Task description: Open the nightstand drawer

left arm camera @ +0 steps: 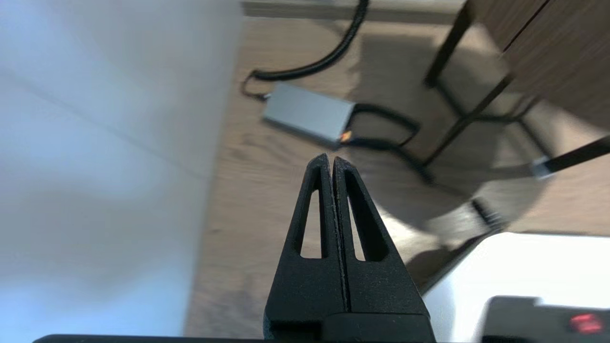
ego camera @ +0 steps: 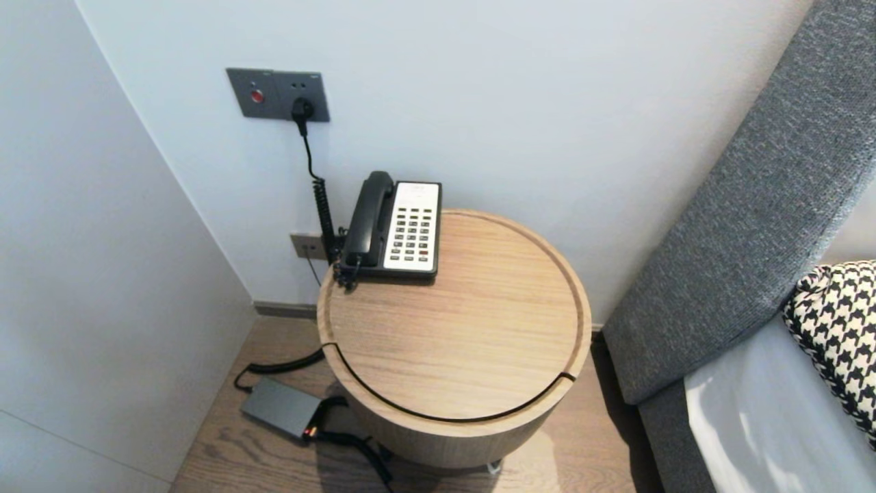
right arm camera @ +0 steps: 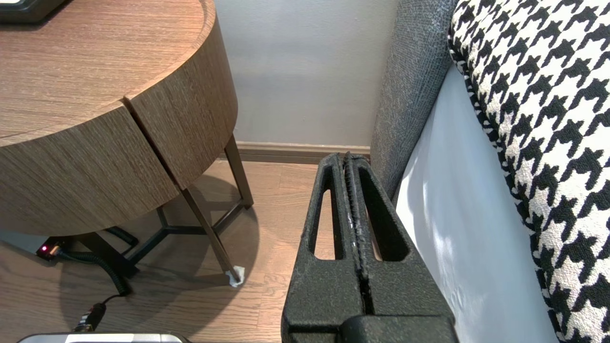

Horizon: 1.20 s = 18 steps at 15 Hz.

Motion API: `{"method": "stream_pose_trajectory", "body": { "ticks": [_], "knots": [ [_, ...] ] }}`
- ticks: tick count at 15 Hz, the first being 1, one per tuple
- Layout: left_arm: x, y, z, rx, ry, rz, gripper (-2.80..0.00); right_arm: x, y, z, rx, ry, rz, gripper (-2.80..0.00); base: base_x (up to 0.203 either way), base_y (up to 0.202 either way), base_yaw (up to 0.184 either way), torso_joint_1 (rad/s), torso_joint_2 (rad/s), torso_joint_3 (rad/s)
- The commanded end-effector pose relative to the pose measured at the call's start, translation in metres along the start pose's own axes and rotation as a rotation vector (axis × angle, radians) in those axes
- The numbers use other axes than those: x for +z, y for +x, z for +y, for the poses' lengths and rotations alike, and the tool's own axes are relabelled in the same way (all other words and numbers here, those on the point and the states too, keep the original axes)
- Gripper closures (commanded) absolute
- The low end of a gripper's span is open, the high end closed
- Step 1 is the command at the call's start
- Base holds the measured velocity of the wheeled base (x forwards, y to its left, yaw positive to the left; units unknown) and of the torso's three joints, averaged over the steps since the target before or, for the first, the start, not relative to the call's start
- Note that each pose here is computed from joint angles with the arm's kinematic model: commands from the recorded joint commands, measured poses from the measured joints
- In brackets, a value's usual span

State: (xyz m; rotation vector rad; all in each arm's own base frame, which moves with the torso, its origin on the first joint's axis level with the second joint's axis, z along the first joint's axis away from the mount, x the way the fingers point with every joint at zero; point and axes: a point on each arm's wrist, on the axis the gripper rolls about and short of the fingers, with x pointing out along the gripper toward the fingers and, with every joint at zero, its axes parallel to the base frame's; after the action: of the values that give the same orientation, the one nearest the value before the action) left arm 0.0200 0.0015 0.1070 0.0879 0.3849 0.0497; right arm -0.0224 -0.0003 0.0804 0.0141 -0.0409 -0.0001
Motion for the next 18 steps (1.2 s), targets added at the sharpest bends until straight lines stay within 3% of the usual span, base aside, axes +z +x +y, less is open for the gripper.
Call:
{"method": "stream_pose_trajectory", "body": {
  "ticks": [1, 9, 11, 18],
  "knots": [
    [-0.019, -0.006, 0.0, 0.019, 0.004, -0.053, 0.0, -0.007, 0.002, 0.0, 0.0, 0.0, 0.025, 0.0, 0.0, 0.0, 0.0, 0.0, 0.0, 0.0],
    [-0.025, -0.017, 0.0, 0.017, -0.008, -0.216, 0.0, -0.007, 0.002, 0.0, 0.0, 0.0, 0.024, 0.0, 0.0, 0.0, 0.0, 0.0, 0.0, 0.0],
    [-0.032, -0.018, -0.002, -0.041, -0.005, -0.25, 0.0, -0.007, 0.002, 0.0, 0.001, 0.0, 0.025, 0.0, 0.0, 0.0, 0.0, 0.0, 0.0, 0.0],
    [-0.045, -0.028, -0.003, -0.026, -0.005, -0.412, 0.0, -0.007, 0.002, 0.0, 0.0, 0.0, 0.024, 0.0, 0.0, 0.0, 0.0, 0.0, 0.0, 0.0]
  ]
}}
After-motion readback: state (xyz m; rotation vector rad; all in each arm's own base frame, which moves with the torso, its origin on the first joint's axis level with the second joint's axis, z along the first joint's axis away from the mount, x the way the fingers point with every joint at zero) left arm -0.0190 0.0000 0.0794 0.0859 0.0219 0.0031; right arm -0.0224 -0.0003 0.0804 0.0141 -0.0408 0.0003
